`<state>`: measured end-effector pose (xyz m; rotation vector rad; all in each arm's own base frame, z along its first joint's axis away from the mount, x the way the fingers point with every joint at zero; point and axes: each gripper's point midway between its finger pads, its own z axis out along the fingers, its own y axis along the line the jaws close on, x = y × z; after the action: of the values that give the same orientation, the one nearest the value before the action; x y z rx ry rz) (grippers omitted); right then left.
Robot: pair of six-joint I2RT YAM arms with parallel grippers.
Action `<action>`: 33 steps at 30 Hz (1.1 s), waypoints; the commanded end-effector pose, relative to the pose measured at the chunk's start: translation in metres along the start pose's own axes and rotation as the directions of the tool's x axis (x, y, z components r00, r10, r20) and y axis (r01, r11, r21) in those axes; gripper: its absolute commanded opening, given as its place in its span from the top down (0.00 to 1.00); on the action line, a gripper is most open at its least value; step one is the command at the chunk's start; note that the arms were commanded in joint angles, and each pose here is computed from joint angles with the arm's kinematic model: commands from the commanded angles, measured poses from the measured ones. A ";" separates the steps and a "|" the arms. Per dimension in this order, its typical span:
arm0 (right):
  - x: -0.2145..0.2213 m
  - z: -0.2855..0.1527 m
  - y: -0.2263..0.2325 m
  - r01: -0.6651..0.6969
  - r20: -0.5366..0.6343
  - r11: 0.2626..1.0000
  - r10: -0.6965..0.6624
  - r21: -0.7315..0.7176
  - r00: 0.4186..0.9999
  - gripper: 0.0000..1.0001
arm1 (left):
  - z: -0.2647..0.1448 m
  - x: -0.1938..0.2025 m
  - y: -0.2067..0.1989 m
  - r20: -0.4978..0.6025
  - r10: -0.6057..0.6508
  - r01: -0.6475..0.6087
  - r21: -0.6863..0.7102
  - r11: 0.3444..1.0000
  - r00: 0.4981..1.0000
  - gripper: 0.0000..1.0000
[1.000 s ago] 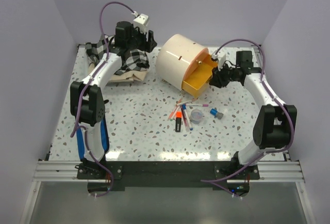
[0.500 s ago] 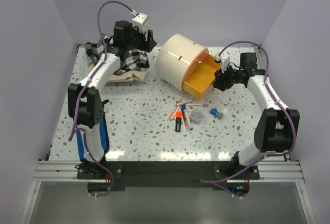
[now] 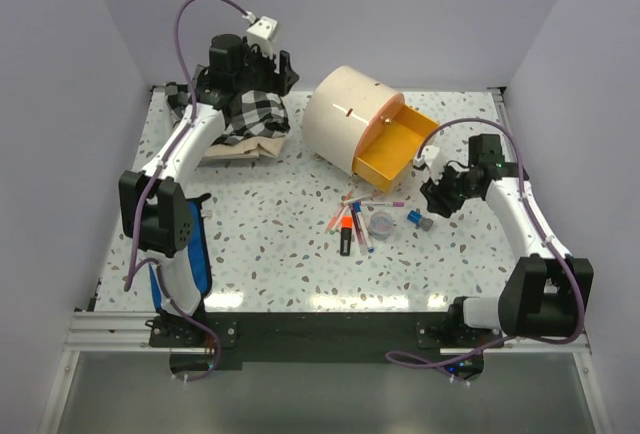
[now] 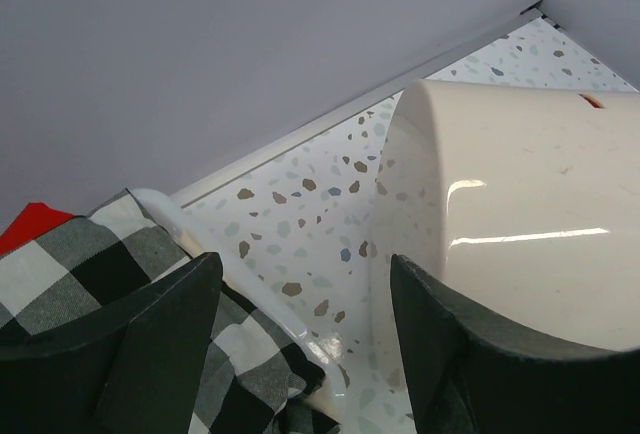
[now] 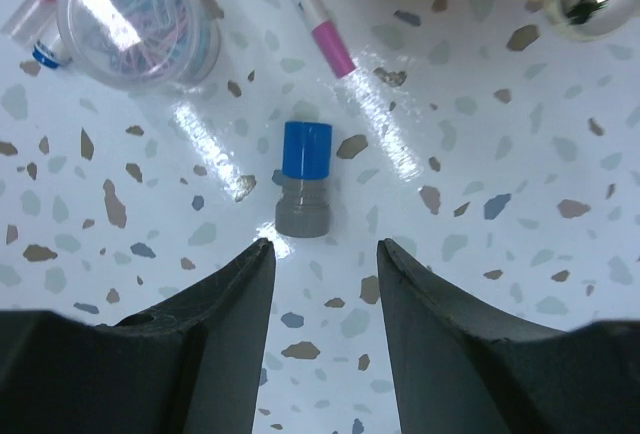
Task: Sort the stationery into containers
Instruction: Pick up the stationery from the center of the board.
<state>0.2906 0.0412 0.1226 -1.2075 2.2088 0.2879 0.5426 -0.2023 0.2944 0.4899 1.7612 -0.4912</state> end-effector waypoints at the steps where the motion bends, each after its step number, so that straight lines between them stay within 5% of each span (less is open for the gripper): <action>1: 0.018 0.012 -0.001 0.073 -0.061 0.996 -0.076 -0.051 0.995 0.52 | -0.017 -0.028 0.001 0.067 0.024 -0.024 -0.005 1.000 0.997 0.27; 13: 0.046 0.037 0.017 0.142 -0.104 0.970 -0.164 -0.195 0.981 0.49 | -0.025 -0.020 0.005 0.045 0.042 -0.041 -0.041 0.998 0.998 0.27; 33: 0.036 0.073 0.025 0.129 -0.099 0.979 -0.146 -0.160 0.984 0.44 | -0.026 -0.012 0.010 0.022 0.074 -0.073 -0.059 0.996 0.997 0.26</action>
<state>0.2727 0.0603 0.0455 -1.5361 2.2029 0.3864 0.5355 -0.1886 0.2823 0.5017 1.7902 -0.4296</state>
